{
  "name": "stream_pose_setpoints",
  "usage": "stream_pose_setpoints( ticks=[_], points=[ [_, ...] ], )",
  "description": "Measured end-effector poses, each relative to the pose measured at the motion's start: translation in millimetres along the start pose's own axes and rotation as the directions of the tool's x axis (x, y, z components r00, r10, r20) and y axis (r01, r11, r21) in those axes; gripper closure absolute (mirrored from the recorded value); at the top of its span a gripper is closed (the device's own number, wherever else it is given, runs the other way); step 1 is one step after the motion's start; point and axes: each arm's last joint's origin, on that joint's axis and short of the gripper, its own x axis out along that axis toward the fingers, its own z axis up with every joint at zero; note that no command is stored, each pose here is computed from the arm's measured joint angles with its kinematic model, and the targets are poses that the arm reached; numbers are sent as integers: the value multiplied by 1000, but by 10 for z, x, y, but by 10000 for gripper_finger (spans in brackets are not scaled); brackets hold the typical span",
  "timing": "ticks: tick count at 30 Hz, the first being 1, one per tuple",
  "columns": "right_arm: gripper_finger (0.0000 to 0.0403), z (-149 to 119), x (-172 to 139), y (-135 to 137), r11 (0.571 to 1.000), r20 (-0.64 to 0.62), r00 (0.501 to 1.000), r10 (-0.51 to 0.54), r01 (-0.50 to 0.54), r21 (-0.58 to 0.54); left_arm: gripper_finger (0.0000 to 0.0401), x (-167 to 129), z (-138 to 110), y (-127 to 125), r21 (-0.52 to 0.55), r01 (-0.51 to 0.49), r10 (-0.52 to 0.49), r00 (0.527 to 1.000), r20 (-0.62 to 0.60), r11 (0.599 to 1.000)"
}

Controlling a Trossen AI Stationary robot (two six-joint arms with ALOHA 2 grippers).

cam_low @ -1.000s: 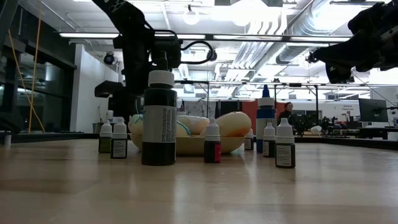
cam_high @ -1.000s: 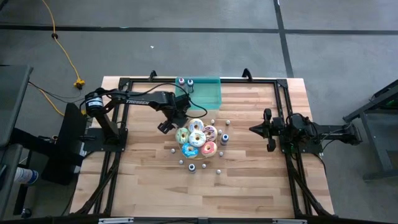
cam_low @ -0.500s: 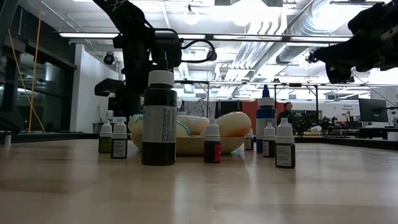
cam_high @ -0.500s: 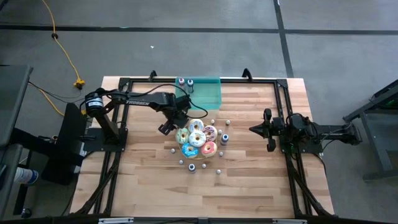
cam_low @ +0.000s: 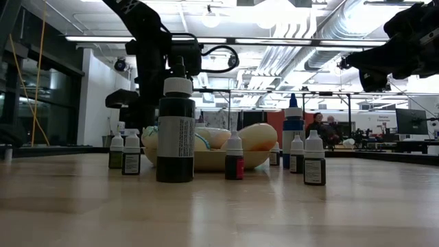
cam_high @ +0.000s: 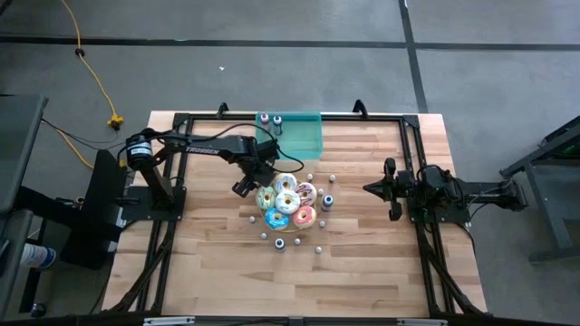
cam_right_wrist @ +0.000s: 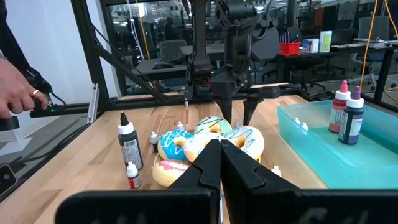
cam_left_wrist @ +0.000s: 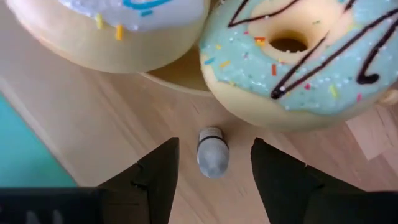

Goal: Pick & Place food coloring
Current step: Put the small purple food coloring bottle into the green container

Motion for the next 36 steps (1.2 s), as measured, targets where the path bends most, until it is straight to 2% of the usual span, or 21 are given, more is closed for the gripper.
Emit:
stream_pose_setpoints(
  ticks=[5,20,24,30,36],
  points=[
    [402,0,0,0,1000,0,1000,0,0,0,229,0,-4,2,-1,-6,6,1000,-9,1000],
    [402,0,0,0,1000,0,1000,0,0,0,345,-1,-6,0,-39,-5,5,1000,-12,999],
    [402,0,0,0,1000,0,1000,0,0,0,366,-6,-7,0,-97,-11,10,1000,-16,995],
    [402,1,0,0,1000,0,1000,0,0,0,369,-68,5,14,-191,-1,-6,999,-39,982],
    [402,1,0,0,1000,0,1000,0,0,0,368,-290,79,71,-336,6,-26,998,-54,942]
  ],
)
